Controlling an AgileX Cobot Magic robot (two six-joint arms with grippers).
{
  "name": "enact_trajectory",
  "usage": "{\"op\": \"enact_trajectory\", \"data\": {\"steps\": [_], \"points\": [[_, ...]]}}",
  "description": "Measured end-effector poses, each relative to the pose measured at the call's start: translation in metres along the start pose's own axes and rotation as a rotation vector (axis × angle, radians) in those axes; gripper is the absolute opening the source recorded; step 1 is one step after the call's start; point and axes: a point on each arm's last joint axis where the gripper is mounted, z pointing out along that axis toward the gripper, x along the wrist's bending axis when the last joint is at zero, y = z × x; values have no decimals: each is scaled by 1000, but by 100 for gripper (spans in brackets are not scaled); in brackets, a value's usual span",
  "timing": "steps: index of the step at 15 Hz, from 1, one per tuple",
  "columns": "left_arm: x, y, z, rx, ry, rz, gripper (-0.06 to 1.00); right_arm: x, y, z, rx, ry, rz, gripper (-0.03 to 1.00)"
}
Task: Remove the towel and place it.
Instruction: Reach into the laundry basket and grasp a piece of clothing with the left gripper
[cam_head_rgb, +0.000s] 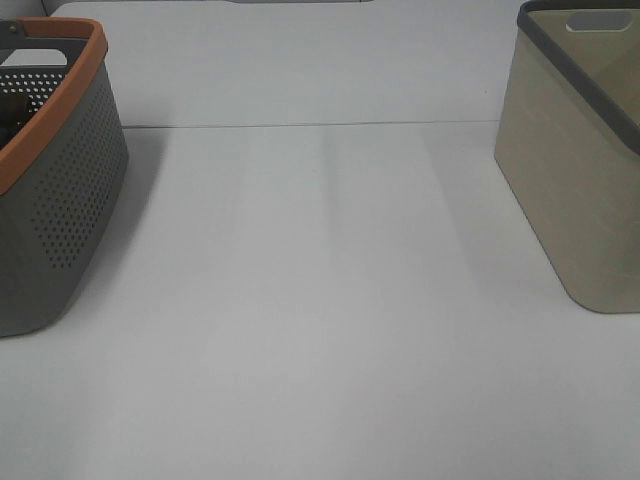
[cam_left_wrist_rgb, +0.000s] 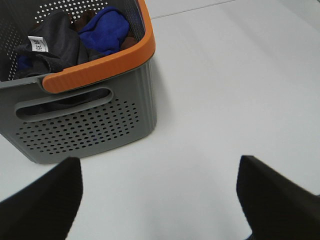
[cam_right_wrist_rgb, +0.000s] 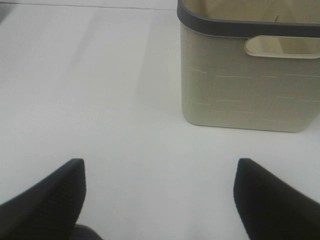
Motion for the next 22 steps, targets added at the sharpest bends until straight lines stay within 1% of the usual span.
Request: {"op": "enact_trajectory", "data": {"steps": [22], "points": [[0, 0, 0, 0, 0, 0, 80, 0, 0, 0, 0, 0, 0, 77]]}}
